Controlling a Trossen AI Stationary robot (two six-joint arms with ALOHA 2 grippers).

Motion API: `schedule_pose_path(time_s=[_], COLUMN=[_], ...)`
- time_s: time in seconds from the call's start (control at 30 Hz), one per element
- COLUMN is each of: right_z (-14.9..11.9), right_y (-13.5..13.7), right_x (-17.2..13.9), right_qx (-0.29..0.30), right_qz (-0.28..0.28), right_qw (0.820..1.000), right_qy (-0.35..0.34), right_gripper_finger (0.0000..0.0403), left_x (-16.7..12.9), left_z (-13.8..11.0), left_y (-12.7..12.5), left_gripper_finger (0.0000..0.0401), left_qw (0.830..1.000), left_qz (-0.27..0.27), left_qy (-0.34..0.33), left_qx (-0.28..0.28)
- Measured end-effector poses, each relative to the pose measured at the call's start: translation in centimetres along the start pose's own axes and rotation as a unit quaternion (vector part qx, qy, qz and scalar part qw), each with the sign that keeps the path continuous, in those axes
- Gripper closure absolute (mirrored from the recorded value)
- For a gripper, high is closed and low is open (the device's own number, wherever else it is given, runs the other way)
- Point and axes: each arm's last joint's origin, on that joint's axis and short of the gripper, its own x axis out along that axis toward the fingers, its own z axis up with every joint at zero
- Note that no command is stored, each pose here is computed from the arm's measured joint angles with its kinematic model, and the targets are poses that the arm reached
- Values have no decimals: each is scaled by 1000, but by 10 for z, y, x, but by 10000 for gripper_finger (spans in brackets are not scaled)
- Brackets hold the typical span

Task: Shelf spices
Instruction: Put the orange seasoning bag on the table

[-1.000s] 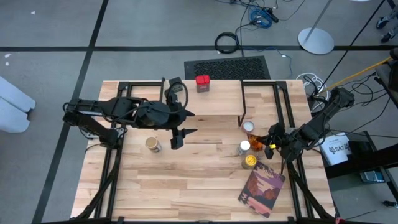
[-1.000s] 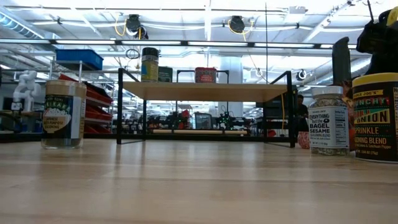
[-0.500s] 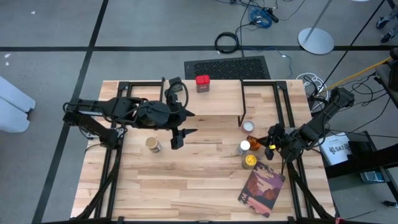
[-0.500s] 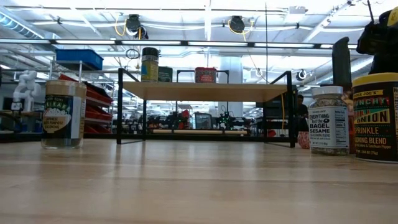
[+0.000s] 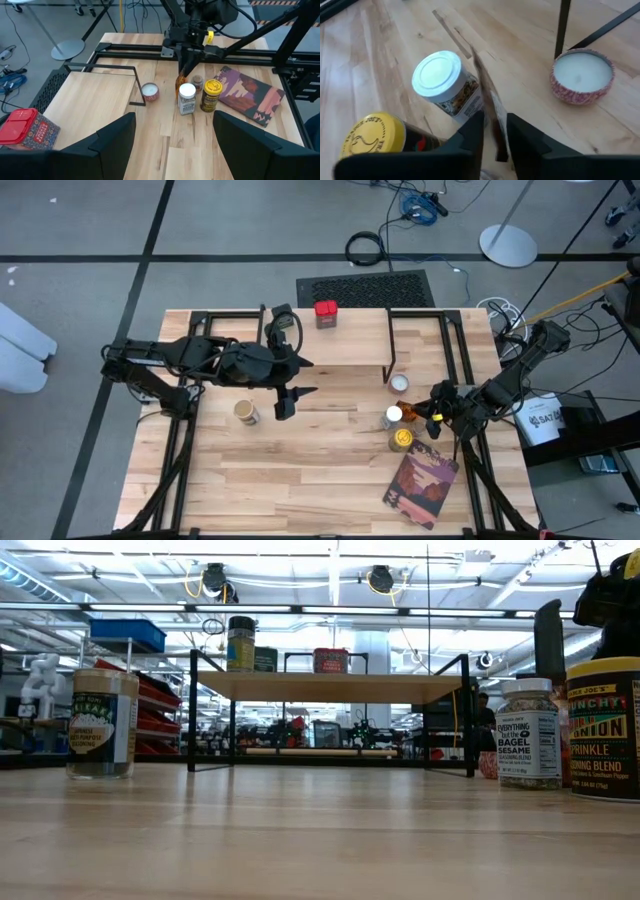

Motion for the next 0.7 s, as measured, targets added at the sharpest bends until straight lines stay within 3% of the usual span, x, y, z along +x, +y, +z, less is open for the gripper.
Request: schedule_pose_path(time_s=[0.17,0.37,0.7], right_z=[5,36,87], right_y=[4,17,28], right_x=[-4,-29,-76], right_qx=[2,-14,-68], right_qz=[12,25,25], right_qw=[1000,999,990], right_qy=[-3,-43,-117], right_gripper_finger=[284,247,232], left_x=[0,0,0], left_z=[0,0,0], left_y=[0,0,3], left_gripper_finger=[125,125,125], left_qw=[1000,1000,999], left_qz=[0,2,35], left_qy=[0,0,-3], left_qx=[0,1,11])
